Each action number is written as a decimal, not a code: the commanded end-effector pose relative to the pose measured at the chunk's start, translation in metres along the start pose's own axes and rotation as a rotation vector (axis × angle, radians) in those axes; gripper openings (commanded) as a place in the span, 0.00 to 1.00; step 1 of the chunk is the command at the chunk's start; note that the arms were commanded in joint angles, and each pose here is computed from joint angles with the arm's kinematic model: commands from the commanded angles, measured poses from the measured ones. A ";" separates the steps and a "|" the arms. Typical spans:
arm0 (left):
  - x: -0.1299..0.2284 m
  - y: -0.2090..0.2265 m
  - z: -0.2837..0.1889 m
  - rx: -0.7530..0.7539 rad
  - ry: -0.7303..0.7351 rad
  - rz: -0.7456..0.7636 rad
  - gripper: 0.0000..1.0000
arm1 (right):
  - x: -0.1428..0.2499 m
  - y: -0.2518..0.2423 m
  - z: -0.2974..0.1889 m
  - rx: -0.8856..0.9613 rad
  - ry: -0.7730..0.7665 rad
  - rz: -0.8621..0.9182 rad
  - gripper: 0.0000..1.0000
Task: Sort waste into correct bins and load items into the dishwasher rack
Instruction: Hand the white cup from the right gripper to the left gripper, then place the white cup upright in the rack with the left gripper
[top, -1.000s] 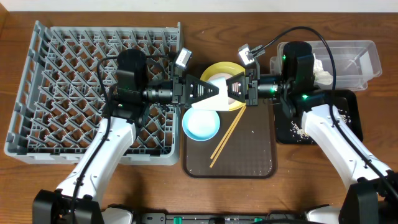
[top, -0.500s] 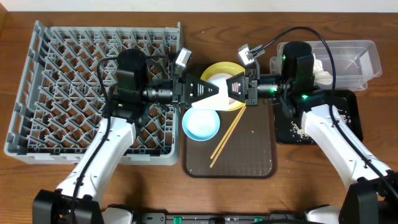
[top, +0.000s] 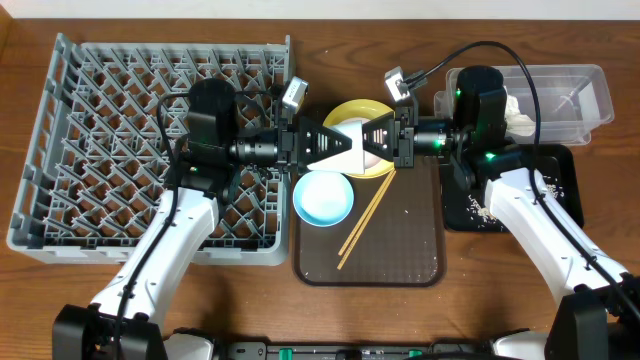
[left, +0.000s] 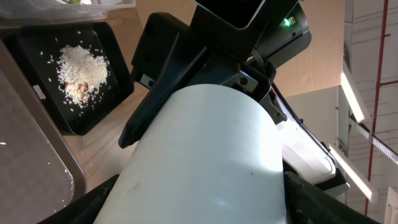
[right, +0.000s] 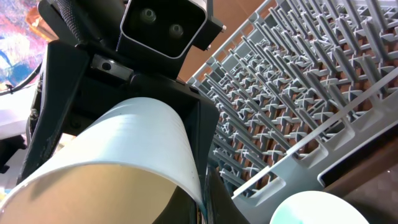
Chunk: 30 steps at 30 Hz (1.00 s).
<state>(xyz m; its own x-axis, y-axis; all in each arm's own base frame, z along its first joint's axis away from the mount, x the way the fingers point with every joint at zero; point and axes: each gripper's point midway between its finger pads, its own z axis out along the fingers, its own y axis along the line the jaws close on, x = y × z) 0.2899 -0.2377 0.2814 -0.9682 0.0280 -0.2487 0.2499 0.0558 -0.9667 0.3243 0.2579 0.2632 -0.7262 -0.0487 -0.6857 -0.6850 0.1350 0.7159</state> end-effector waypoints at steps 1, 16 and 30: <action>0.009 0.000 0.008 0.015 0.051 -0.034 0.78 | -0.015 -0.006 -0.006 0.051 -0.045 -0.013 0.01; 0.010 -0.001 0.008 0.024 0.061 0.023 0.53 | -0.014 -0.008 -0.006 0.061 -0.046 -0.002 0.18; -0.035 0.023 -0.030 -0.111 -0.163 0.236 0.10 | 0.023 -0.043 -0.012 0.228 0.035 0.111 0.36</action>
<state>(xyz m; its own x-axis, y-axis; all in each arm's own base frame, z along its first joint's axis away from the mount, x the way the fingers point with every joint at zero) 0.3102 -0.2228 0.2715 -0.9139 -0.0396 -0.4039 0.3977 0.1114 -0.9107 0.3229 0.2506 0.2268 -0.8337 -0.0643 -0.5485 -0.5436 0.2706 0.7945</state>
